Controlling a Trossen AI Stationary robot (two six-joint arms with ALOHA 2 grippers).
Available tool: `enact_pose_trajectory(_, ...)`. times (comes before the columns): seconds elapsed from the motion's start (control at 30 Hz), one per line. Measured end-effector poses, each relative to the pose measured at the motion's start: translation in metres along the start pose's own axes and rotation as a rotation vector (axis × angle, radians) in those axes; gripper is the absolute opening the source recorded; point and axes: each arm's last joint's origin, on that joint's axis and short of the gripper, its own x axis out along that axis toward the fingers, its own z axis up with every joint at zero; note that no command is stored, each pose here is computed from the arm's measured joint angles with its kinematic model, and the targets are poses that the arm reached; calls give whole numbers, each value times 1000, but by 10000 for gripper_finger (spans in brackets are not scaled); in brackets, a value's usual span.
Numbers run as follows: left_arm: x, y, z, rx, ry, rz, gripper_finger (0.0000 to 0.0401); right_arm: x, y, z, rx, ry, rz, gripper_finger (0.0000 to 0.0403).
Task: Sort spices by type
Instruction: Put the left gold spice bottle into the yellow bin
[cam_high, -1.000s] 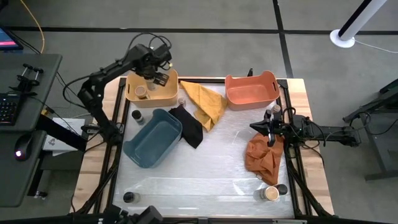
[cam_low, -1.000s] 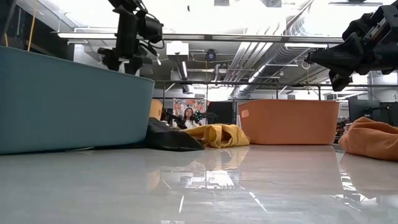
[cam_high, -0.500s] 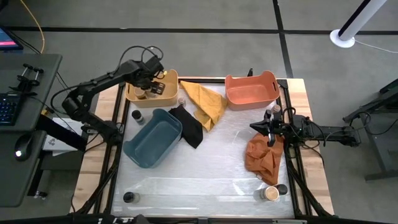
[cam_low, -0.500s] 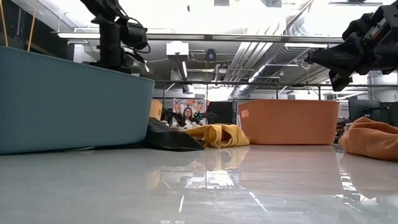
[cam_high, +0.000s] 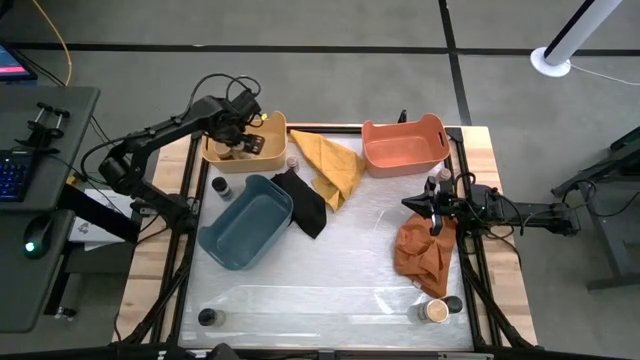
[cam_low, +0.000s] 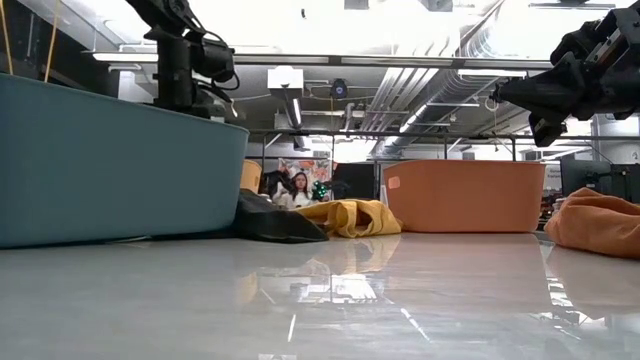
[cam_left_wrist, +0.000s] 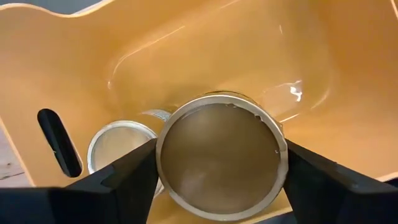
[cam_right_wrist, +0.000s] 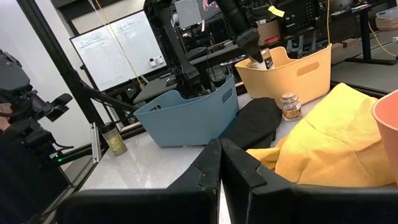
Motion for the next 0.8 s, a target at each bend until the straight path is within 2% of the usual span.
enact_pose_trajectory(0.3, 19, 1, -14, 13, 56, 40, 284, 0, 0, 0, 0, 0, 0, 3)
enact_pose_trajectory(0.8, 21, -1, -9, 23, 8, 17, 293, 0, 0, 0, 0, 0, 0, 3)
